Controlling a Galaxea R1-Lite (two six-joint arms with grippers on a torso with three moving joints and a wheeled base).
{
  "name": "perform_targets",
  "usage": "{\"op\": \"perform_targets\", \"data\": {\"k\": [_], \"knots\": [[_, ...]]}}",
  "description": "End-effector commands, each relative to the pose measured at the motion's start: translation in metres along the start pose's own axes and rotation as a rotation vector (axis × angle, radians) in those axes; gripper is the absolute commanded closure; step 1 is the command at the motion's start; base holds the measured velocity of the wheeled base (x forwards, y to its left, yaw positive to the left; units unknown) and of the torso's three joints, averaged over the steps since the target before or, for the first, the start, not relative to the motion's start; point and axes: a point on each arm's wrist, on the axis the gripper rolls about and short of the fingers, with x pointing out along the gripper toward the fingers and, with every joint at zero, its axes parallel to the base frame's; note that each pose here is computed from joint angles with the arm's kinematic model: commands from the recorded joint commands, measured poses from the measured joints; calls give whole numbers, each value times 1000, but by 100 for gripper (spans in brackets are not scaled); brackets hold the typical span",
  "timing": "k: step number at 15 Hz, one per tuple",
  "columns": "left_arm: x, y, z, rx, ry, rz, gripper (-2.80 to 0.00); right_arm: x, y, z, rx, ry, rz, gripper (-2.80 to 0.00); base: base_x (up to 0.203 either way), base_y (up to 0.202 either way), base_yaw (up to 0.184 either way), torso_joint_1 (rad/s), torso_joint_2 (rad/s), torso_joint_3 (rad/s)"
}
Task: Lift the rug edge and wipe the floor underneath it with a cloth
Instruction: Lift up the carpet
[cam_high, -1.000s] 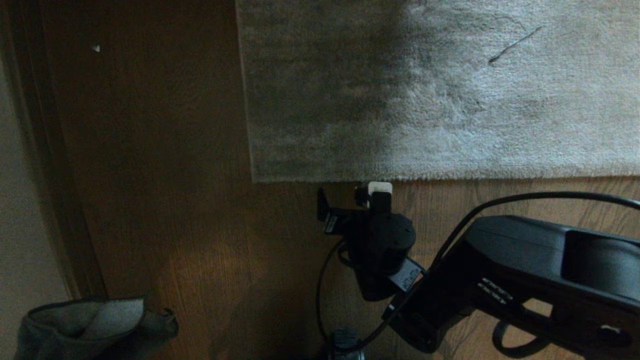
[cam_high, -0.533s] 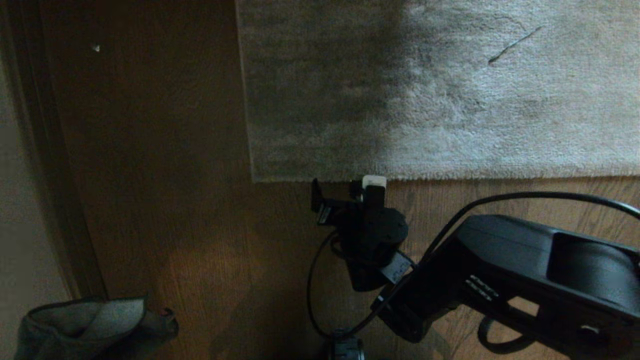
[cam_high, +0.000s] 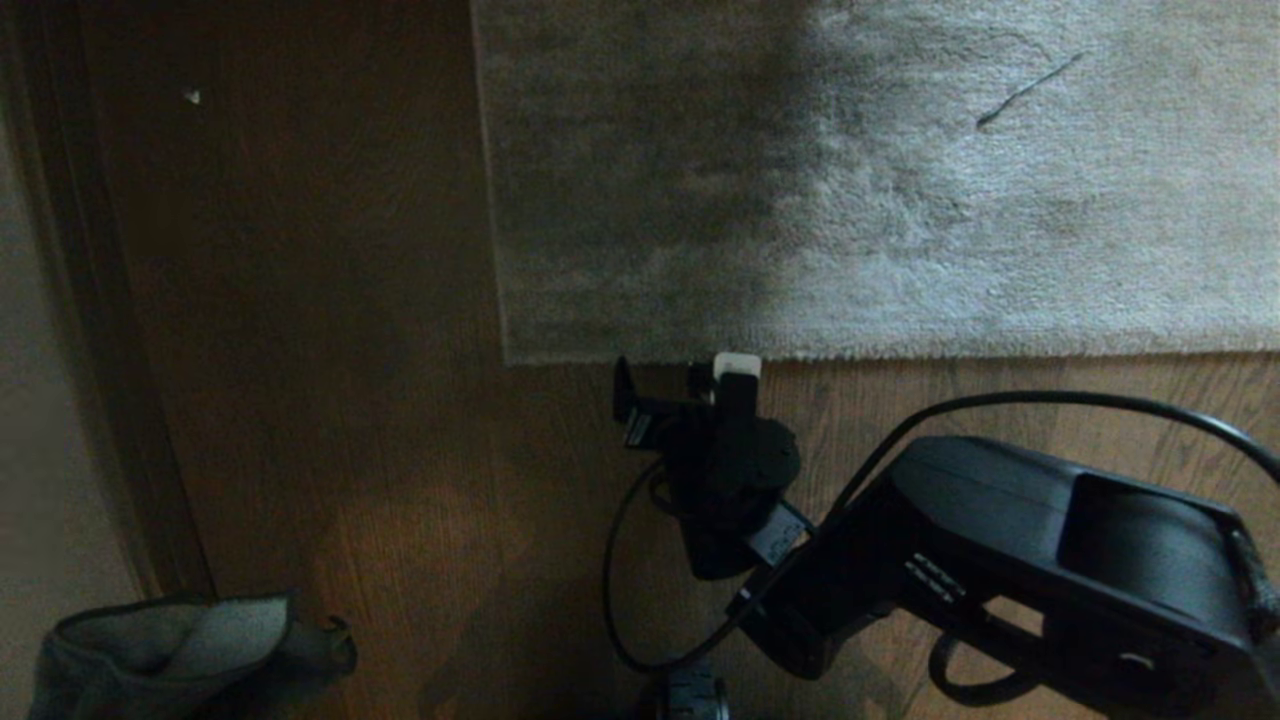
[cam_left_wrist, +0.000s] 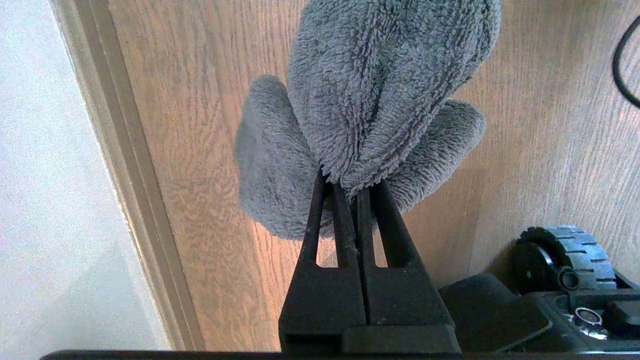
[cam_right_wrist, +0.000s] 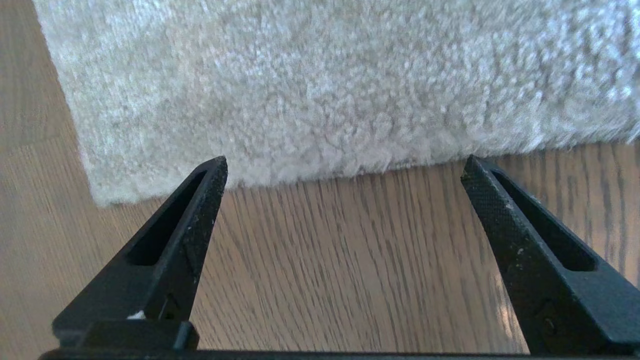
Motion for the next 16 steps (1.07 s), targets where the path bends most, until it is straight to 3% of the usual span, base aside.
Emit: {"op": "perform_targets", "data": {"k": [1, 16], "knots": [[0, 0, 0, 0, -1, 0, 0, 0, 0, -1, 23, -33, 1, -280, 0, 0, 0, 0, 0, 0], [0, 0, 0, 0, -1, 0, 0, 15, 6, -21, 51, -70, 4, -280, 0, 0, 0, 0, 0, 0]]}}
